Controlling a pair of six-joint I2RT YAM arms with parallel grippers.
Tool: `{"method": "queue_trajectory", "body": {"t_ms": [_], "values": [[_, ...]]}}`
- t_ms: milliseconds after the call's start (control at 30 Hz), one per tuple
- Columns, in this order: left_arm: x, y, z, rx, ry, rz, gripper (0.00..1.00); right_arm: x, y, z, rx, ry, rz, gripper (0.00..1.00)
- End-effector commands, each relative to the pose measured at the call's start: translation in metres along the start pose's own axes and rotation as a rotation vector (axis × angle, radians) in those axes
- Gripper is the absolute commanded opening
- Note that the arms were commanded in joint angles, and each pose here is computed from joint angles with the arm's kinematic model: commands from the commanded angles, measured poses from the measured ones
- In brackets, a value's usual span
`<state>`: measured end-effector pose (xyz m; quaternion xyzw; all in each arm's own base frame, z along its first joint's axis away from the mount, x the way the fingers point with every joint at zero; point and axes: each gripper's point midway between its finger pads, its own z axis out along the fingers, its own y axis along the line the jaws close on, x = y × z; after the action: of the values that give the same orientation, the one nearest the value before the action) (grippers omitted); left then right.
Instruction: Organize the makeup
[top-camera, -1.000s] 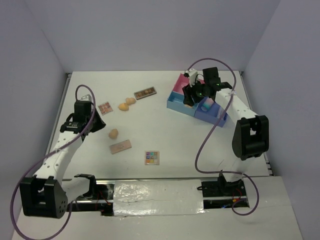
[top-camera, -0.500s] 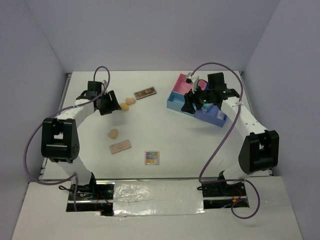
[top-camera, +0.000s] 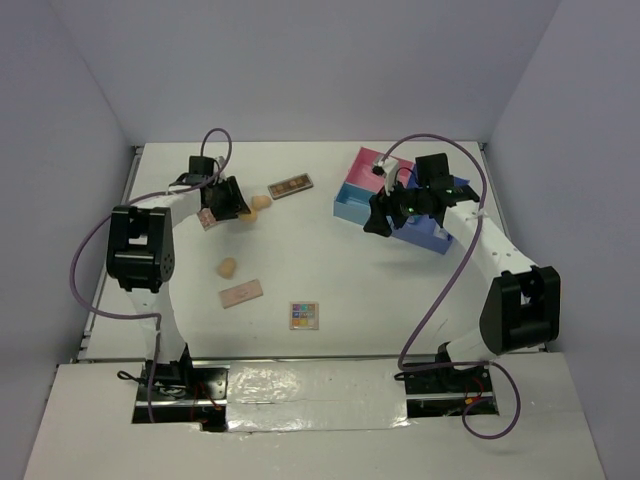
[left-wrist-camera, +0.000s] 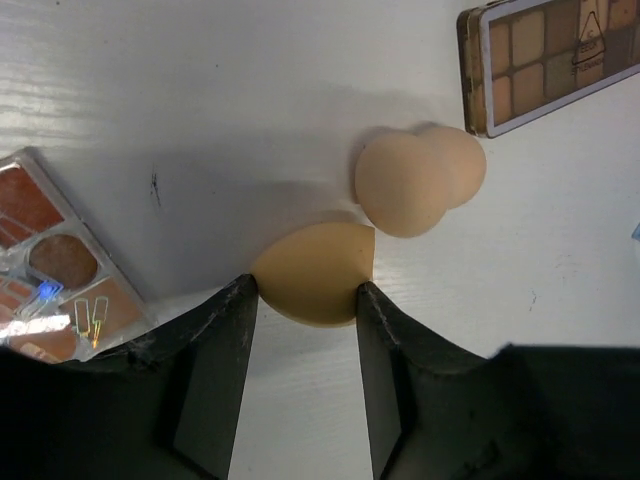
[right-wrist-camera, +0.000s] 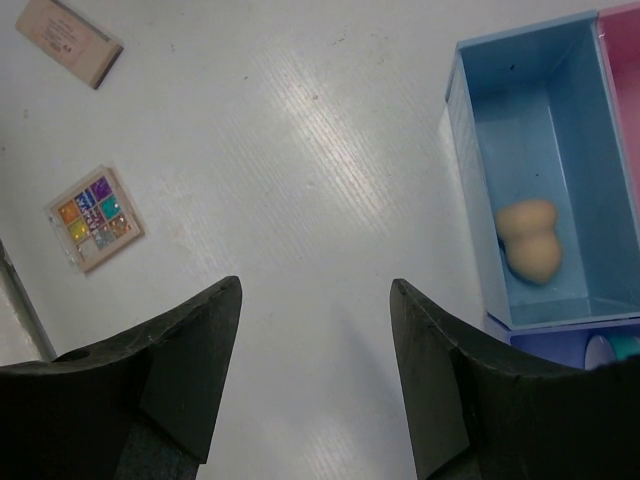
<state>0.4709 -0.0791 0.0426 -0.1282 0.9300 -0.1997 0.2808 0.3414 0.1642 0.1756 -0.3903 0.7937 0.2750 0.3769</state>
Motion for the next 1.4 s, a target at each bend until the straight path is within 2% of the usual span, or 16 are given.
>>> {"method": "queue_trajectory", "body": {"t_ms": [0,133,267,433,667,767,900,967,1000,1100,1133,1200,1233,1267,1300,1367], "values": [[-0.008,-0.002,0.013,-0.004,-0.008,0.017,0.55,-0.011,0.004,-0.01,0.013,-0.041,-0.025,0.69],[-0.004,-0.001,0.024,-0.028,0.014,0.023,0.46,-0.011,0.004,-0.009,0.009,-0.039,-0.019,0.69],[-0.003,-0.001,0.023,-0.032,0.014,0.031,0.16,-0.011,0.006,-0.01,0.006,-0.04,-0.013,0.69],[0.005,0.001,0.006,-0.041,0.01,0.079,0.02,-0.013,0.007,-0.014,0.017,-0.049,-0.018,0.69],[0.008,-0.03,-0.044,0.09,-0.067,0.14,0.0,-0.017,0.008,-0.022,0.043,-0.062,-0.024,0.69],[0.016,-0.057,-0.062,0.209,-0.093,0.168,0.0,-0.021,0.005,-0.024,0.077,-0.077,-0.009,0.68],[0.022,-0.121,-0.083,0.403,-0.148,0.251,0.0,-0.024,-0.005,-0.028,0.146,-0.092,0.036,0.67],[0.031,-0.148,-0.088,0.483,-0.14,0.282,0.0,-0.027,-0.012,-0.032,0.18,-0.109,0.057,0.61],[0.036,-0.173,-0.091,0.538,-0.146,0.3,0.0,-0.028,-0.014,-0.033,0.188,-0.116,0.066,0.52],[0.05,-0.216,-0.092,0.642,-0.128,0.304,0.0,-0.034,-0.02,-0.04,0.206,-0.142,0.098,0.33],[0.049,-0.227,-0.087,0.668,-0.14,0.305,0.0,-0.035,-0.021,-0.042,0.208,-0.149,0.103,0.3],[0.052,-0.257,-0.088,0.727,-0.142,0.293,0.0,-0.037,-0.022,-0.044,0.209,-0.158,0.107,0.26],[0.055,-0.262,-0.076,0.727,-0.128,0.282,0.0,-0.038,-0.023,-0.046,0.213,-0.163,0.106,0.25],[0.044,-0.279,-0.079,0.756,-0.166,0.286,0.0,-0.038,-0.023,-0.046,0.214,-0.165,0.107,0.25],[0.055,-0.288,-0.065,0.758,-0.136,0.272,0.01,-0.039,-0.021,-0.046,0.209,-0.168,0.104,0.25],[0.048,-0.313,-0.063,0.782,-0.161,0.276,0.01,-0.038,-0.02,-0.047,0.207,-0.17,0.108,0.25]]}}
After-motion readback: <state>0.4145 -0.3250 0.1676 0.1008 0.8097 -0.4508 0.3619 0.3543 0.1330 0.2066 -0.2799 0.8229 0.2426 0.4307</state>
